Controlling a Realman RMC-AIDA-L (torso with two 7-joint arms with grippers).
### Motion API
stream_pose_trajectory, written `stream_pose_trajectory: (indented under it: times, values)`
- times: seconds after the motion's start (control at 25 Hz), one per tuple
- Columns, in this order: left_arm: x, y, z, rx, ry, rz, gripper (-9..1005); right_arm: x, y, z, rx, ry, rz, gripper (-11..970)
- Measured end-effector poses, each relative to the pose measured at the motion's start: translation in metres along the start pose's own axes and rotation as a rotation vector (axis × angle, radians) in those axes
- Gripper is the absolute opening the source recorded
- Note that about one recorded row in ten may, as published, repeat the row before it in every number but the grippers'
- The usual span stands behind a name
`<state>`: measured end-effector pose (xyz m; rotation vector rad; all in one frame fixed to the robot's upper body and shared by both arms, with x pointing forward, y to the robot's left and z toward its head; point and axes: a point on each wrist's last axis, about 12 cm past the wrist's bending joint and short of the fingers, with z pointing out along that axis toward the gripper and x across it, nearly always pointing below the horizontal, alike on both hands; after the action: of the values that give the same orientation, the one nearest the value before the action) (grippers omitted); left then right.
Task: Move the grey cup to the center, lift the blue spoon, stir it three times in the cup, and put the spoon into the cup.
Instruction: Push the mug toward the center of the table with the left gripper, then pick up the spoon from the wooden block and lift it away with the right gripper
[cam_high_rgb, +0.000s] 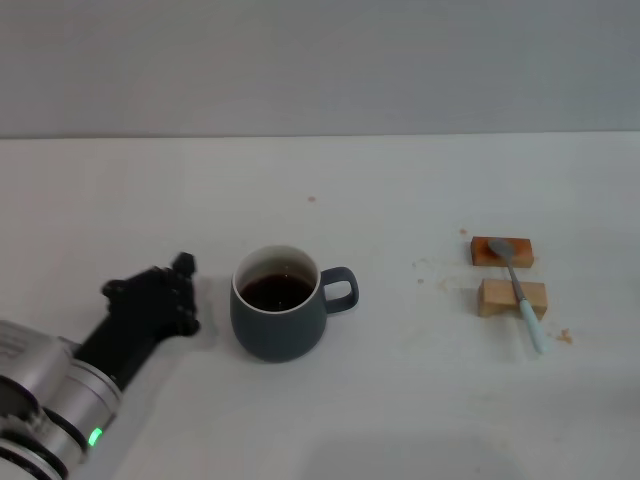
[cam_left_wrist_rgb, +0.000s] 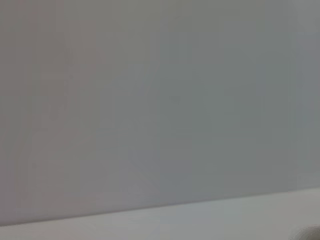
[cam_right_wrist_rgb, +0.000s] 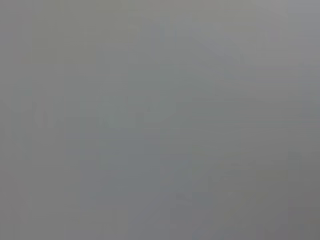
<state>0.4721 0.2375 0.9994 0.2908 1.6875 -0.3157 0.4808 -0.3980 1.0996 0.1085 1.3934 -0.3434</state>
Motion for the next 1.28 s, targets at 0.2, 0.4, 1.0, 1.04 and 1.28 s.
stream_pose_trajectory:
  times: [0.2,0.4,1.0,1.04,1.28]
  values:
    - [-0.013,0.042,0.005,-0.172,-0.027,-0.007,-2,0.004,0.006,-0.006,-0.021,0.017,0.003,722]
    - [-0.027,0.072,0.006,-0.283,-0.069,0.011,-2,0.006,0.012,-0.013,-0.044,0.03,0.008,722]
    - [-0.037,0.095,0.003,-0.383,-0.111,0.015,-2,0.011,0.057,-0.042,-0.169,0.094,0.103,722]
    - [-0.038,0.097,0.002,-0.388,-0.112,0.014,-2,0.011,0.061,-0.045,-0.178,0.097,0.114,722]
    - [-0.038,0.097,0.003,-0.39,-0.113,0.015,-2,0.007,0.091,-0.063,-0.276,0.109,0.161,722]
